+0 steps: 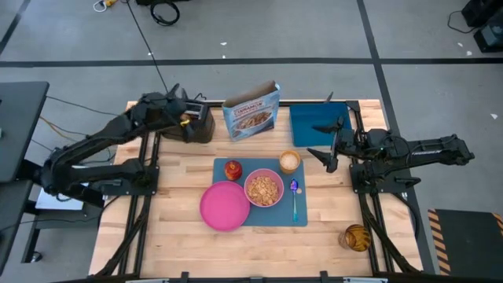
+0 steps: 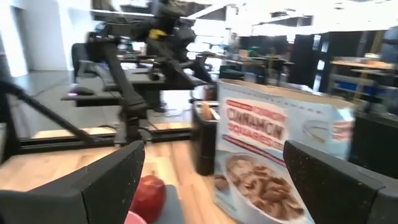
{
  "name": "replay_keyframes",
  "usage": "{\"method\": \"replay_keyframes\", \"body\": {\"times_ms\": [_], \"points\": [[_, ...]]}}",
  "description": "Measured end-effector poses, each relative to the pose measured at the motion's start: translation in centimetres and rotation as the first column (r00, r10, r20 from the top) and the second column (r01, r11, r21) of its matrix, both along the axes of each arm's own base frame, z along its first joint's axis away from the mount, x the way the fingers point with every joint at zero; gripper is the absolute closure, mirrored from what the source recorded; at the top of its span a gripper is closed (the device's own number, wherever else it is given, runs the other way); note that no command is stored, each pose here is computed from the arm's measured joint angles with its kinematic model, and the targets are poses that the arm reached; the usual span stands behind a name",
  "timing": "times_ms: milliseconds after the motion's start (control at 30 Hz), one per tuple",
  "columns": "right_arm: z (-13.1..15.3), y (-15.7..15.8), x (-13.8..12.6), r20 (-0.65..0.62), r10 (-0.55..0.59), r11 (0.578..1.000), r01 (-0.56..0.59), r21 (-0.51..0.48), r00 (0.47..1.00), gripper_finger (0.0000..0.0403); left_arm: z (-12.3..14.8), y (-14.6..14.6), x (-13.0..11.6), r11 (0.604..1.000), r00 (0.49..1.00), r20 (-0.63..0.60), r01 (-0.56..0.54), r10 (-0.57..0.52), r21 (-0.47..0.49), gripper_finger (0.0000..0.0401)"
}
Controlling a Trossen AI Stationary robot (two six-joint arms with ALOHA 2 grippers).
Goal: Arrange a breakfast setting
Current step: Put the bagel on the pink plate
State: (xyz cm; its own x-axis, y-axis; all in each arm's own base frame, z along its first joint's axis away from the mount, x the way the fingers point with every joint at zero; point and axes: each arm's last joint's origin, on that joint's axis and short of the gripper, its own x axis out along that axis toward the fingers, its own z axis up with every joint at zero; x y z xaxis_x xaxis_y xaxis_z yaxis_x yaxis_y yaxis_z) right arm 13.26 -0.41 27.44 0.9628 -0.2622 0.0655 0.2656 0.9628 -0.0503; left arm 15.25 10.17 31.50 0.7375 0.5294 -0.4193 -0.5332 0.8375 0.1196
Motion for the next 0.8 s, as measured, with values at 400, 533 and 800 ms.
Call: {"method": "replay_keyframes", "body": {"times_ms": [400,533,800], "points": [[-0.6,0.6,2.1,-0.056,0.183,0.975,-0.188,-0.117,0.982,0.0013,3.2,3.6,-4.8,0.994,0.897,-0.443,-0.037,-0.014,-0.107,0.0149],[-0.9,0.3,3.2,-0.061,0.176,0.975,-0.183,-0.13,0.982,0.0013,2.2,5.0,-4.4,0.987,0.826,-0.555,0.009,-0.097,-0.16,0.0165],[-2.2,0.1,4.9,-0.119,0.216,0.97,-0.226,-0.085,0.969,0.0013,-0.2,8.9,-2.6,0.968,0.699,-0.691,0.006,-0.185,-0.253,0.0198]]}}
